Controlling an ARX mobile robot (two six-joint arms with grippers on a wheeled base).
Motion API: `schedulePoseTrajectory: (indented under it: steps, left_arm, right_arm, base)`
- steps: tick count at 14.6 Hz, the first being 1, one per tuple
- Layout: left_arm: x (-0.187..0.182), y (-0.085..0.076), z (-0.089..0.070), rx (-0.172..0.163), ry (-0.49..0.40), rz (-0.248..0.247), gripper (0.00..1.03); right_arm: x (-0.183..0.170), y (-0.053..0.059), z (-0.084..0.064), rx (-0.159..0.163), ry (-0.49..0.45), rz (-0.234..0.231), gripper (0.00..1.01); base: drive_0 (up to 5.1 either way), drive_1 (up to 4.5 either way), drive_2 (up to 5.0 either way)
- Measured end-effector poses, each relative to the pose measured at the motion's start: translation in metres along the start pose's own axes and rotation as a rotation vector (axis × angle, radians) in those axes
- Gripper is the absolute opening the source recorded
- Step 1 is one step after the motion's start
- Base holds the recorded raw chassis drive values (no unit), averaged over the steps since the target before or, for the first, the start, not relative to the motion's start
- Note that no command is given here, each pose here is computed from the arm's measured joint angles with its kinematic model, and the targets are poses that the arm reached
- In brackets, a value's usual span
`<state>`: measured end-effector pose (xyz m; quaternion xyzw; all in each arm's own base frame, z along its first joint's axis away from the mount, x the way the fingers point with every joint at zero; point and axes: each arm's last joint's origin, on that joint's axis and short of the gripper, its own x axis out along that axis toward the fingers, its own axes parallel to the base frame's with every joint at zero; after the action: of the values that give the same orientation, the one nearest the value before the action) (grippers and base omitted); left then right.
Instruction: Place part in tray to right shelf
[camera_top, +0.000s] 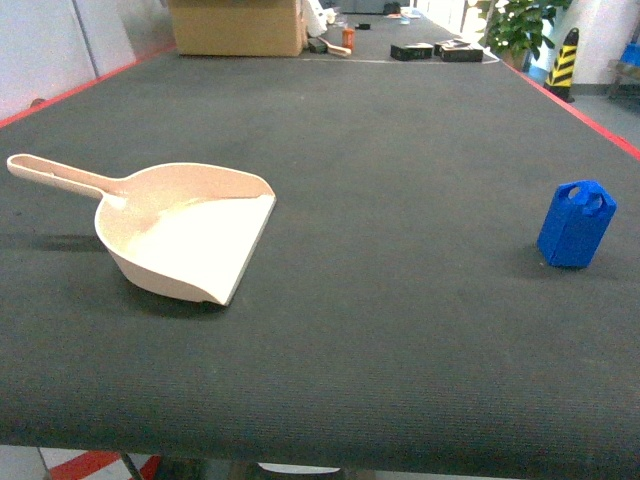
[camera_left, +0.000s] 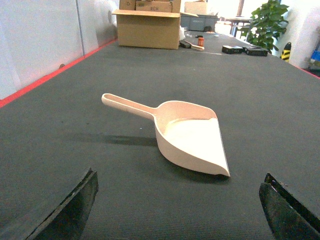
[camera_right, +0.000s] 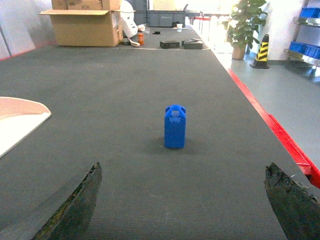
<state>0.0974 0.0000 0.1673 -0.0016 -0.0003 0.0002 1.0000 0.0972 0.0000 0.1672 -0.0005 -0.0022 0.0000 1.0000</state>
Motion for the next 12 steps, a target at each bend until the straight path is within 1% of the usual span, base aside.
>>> schedulePoseTrajectory:
  steps: [1,2,3,4,5,7,8,9,10,11,12]
  left_arm:
    - [0.0,0.0,0.0,0.0,0.0,0.0,0.98]
    - [0.0,0.0,-0.002,-0.009,0.028,0.009,0.98]
    - [0.002,0.001,-0.003,-0.076,0.165,0.062,0.98]
    - [0.009,0.006,-0.001,-0.186,0.214,0.096,0.98]
    - [0.016,0.011,0.0,-0.298,0.218,0.099,0.98]
    - [0.042,0.024,0.012,-0.601,0.196,0.056,0.98]
    - [0.063,0.029,0.014,-0.73,0.185,0.057,0.98]
    - [0.083,0.029,0.014,-0.802,0.178,0.049,0.98]
    - [0.101,0.029,0.014,-0.865,0.174,0.039,0.98]
    - [0.122,0.028,0.017,-0.915,0.145,0.041,0.98]
    - [0.151,0.029,0.021,-0.948,0.099,0.043,0.98]
  right_arm:
    - [0.0,0.0,0.0,0.0,0.0,0.0,0.98]
    - [0.0,0.0,0.0,0.0,0.0,0.0,0.98]
    - [0.0,0.0,0.0,0.0,0.001,0.0,0.98]
    - [0.0,0.0,0.0,0.0,0.0,0.001,0.98]
    - [0.0,0.0,0.0,0.0,0.0,0.0,0.98]
    - [0.0,0.0,0.0,0.0,0.0,0.0,0.98]
    - [0.0,0.0,0.0,0.0,0.001,0.0,0.98]
    - [0.0,0.0,0.0,0.0,0.001,0.0,0.98]
    - [0.0,0.0,0.0,0.0,0.0,0.0,0.98]
    - [0.0,0.0,0.0,0.0,0.001,0.0,0.98]
    - [0.0,0.0,0.0,0.0,0.0,0.0,0.98]
  base:
    - [0.0,0.0,0.0]
    - [0.0,0.0,0.0]
    - [0.0,0.0,0.0]
    - [0.0,0.0,0.0]
    - [0.0,0.0,0.0]
    - [0.0,0.0,0.0]
    - [0.0,0.0,0.0]
    - [0.0,0.0,0.0]
    - [0.0,0.0,0.0]
    - [0.0,0.0,0.0]
    - [0.0,0.0,0.0]
